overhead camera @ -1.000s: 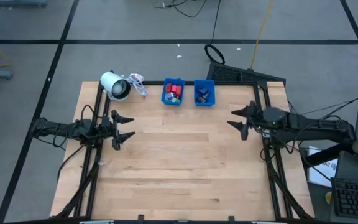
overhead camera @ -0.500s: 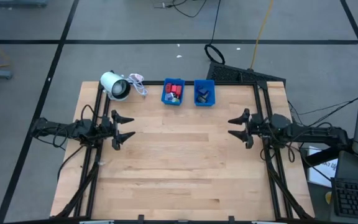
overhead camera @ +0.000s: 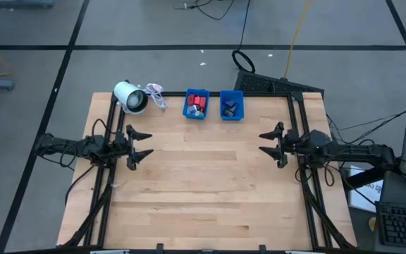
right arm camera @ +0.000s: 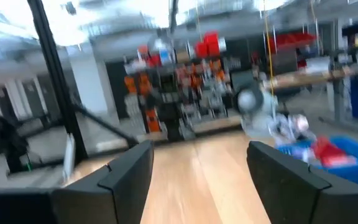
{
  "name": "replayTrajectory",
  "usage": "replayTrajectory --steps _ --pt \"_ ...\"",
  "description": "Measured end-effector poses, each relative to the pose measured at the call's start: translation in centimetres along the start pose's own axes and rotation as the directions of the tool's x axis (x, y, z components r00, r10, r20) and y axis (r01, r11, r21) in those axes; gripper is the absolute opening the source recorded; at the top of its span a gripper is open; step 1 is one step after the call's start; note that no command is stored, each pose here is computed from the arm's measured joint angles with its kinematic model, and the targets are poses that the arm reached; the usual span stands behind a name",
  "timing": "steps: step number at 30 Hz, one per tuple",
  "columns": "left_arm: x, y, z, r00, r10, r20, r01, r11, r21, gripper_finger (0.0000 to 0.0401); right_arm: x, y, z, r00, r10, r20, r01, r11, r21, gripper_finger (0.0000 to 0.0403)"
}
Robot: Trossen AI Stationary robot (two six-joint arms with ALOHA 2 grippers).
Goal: Pick & Place Office items
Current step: Return to Home Position
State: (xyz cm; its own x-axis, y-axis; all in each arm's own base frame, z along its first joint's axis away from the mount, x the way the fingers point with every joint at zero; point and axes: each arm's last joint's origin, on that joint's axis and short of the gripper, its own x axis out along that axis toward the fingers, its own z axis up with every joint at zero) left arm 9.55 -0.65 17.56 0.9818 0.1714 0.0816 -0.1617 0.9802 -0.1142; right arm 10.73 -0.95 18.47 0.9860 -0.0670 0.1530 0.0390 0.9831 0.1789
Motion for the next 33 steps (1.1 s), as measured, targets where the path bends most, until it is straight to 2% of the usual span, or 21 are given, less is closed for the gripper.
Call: replayTrajectory --steps 6,11,15,33 --pt "0.0 0.0 0.0 1.000 0.000 0.000 0.000 1.000 0.000 0.0324 -0.1 -0.3 -1.2 0.991 -0.030 -0.128 0.025 0.999 -0.040 0.0249" --pt "0.0 0.0 0.0 1.000 0.000 0.000 0.000 1.000 0.000 0.0324 -0.2 -0.5 -1.7 0.982 -0.088 -0.165 0.079 0.995 -0.060 0.0248" --pt "0.0 0.0 0.0 1.000 0.000 0.000 0.000 1.000 0.000 0.0324 -0.3 -0.6 -2.2 0.971 -0.098 -0.217 0.080 0.993 -0.090 0.0249" --pt "0.0 0.0 0.0 1.000 0.000 0.000 0.000 1.000 0.000 0.0324 -0.3 -0.6 -2.3 0.968 -0.100 -0.228 0.076 0.991 -0.110 0.0249"
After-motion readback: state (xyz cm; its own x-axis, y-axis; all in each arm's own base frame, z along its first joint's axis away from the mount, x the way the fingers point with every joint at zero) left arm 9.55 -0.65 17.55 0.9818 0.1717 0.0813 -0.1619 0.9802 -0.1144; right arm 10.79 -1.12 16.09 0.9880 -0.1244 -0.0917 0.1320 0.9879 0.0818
